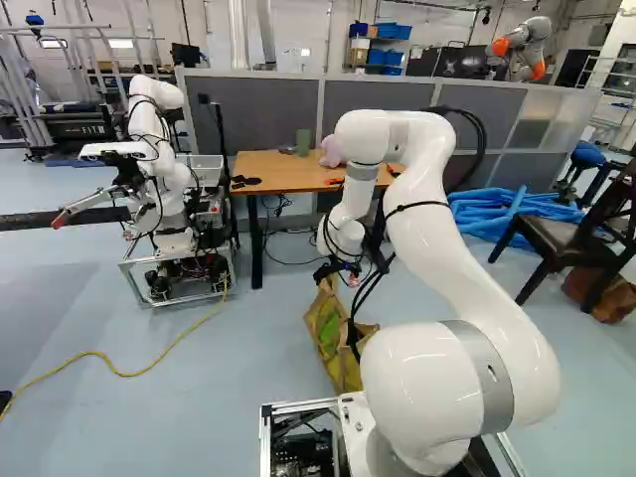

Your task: Pick up the bag on the ground and place it on the table

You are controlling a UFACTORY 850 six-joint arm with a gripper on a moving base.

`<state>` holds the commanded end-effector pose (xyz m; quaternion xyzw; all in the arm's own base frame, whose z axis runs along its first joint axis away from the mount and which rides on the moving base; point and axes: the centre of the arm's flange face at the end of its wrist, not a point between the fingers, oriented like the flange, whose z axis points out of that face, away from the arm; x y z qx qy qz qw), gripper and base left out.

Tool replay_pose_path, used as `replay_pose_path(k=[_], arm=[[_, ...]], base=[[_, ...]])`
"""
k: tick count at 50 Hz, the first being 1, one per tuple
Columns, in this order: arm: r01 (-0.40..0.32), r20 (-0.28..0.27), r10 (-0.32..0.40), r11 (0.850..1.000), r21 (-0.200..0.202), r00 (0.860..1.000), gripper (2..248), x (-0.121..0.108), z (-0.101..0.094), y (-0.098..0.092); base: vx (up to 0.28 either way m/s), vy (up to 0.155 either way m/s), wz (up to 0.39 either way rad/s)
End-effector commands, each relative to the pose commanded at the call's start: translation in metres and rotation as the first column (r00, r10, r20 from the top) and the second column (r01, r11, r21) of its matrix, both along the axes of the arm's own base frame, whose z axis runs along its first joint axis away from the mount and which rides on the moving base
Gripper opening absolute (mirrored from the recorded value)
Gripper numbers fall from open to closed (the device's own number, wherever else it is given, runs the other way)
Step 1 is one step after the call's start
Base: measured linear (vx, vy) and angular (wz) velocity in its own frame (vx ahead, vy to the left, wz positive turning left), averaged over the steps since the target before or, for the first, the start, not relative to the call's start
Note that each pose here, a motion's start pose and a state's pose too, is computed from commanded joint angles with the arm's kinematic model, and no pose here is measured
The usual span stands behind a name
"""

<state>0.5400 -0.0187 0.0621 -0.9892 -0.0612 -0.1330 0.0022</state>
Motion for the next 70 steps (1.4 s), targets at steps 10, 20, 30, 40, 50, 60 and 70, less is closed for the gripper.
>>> replay_pose_path(k=[10,20,30,40,50,60,70], arm=[[-0.033,-0.014,0.033,0.999,-0.003,0.999,247,0.004,-0.015,-0.003],[-0.056,-0.022,0.056,0.998,-0.005,0.998,247,0.008,-0.03,-0.004],[-0.076,-0.03,0.076,0.997,-0.005,0.997,247,0.01,-0.045,-0.004],[-0.092,-0.039,0.092,0.996,-0.005,0.995,247,0.011,-0.06,-0.004],[-0.142,-0.046,0.141,0.99,-0.012,0.989,247,0.012,-0.075,-0.004],[-0.166,-0.052,0.165,0.986,-0.014,0.985,247,0.013,-0.09,-0.004],[-0.179,-0.058,0.178,0.984,-0.014,0.982,247,0.014,-0.105,-0.004]], base=[[0.0,0.0,0.0],[0.0,0.0,0.0],[0.0,0.0,0.0],[0.0,0.0,0.0],[0.0,0.0,0.0],[0.0,0.0,0.0],[0.0,0.0,0.0]])
